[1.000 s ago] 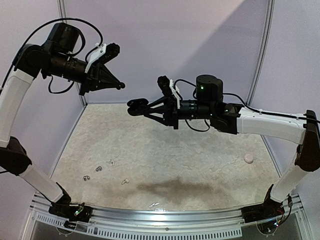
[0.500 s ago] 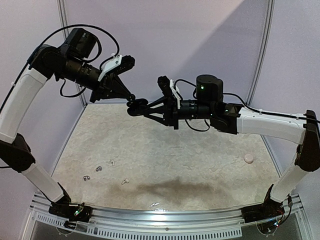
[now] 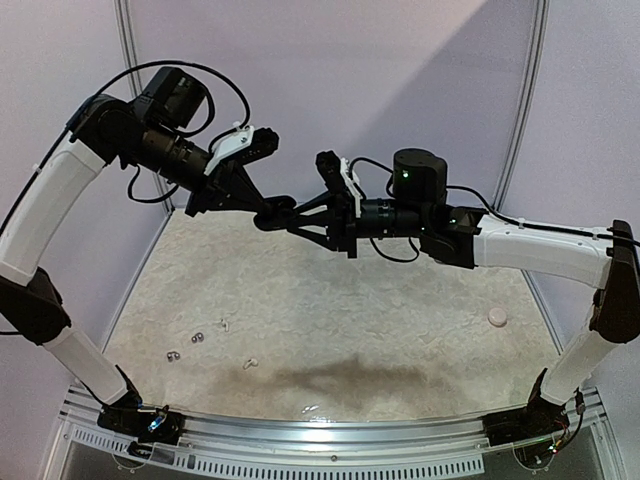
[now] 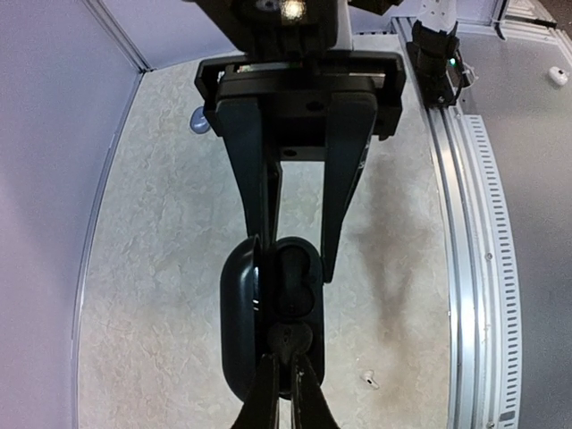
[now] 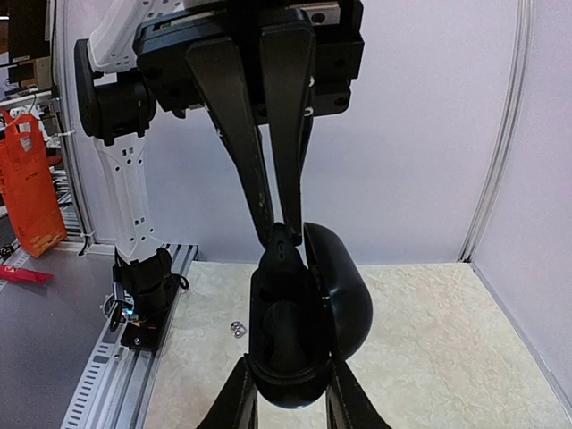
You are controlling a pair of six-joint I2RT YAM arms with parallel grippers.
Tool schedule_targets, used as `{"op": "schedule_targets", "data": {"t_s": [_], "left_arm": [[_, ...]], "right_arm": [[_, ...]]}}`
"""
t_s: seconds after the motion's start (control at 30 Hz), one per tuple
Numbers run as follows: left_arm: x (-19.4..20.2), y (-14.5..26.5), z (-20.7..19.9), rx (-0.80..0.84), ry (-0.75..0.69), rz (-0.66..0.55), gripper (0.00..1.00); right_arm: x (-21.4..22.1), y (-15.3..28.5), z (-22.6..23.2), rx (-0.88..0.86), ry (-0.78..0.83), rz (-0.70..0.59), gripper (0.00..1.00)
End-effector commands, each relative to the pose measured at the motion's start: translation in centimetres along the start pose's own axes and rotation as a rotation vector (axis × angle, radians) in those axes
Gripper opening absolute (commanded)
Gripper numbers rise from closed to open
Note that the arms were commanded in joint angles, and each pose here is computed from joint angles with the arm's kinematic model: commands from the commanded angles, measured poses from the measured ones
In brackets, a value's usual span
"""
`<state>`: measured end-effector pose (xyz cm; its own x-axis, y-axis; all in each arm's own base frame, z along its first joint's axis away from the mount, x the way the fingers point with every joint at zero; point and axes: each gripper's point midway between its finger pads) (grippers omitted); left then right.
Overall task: Insert the wireless bluetooth earbuds into the charging case
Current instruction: Insert the left earbud into the left side groove of the charging case.
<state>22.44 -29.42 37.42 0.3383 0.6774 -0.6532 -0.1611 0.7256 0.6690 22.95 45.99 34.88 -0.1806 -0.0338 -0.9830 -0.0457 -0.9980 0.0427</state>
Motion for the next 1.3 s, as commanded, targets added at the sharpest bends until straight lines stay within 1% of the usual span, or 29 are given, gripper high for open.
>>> {"op": "schedule_targets", "data": {"t_s": [0.0,0.13,0.4,0.6,0.83,0.97,1.27], "left_arm": [[2.0,-0.7,-3.7,0.159,0.075,0.085,0.0],[2.1,-1.0,-3.6,0.162,0.085,0.085,0.0],[3.2,-1.1,-3.6,0.161,0.084,0.132,0.0],[2.9,-0.5,-2.5,0.102,0.096,0.127,0.0],[3.0,-0.4,-3.1,0.141,0.12,0.143,0.0],[2.7,-0.7,-3.4,0.157,0.14,0.116,0.0],[2.8,-0.2,-3.7,0.186,0.16,0.103,0.0]], "right_arm": [[-1.5,0.6,0.4,-0.009,0.038,-0.039,0.0],[-1.9,0.5,0.7,-0.022,0.047,-0.055,0.0],[-2.1,0.9,0.8,-0.018,0.044,-0.071,0.0],[-1.9,0.8,0.6,-0.012,0.034,-0.069,0.0],[-2.1,0.8,0.5,0.0,0.033,-0.075,0.0],[-2.3,0.7,0.5,-0.007,0.034,-0.086,0.0],[-2.2,0.8,0.1,0.02,0.022,-0.082,0.0]]}}
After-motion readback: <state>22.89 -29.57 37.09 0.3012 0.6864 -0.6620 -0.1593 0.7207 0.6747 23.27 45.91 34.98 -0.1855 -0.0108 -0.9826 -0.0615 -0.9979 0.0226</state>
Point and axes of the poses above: each gripper's point midway between its finger pads, its own y axis back along the fingers, its own z axis along the line the jaws close on, x = y × z, and after that the axes turned 13 degrees about -y, right-handed
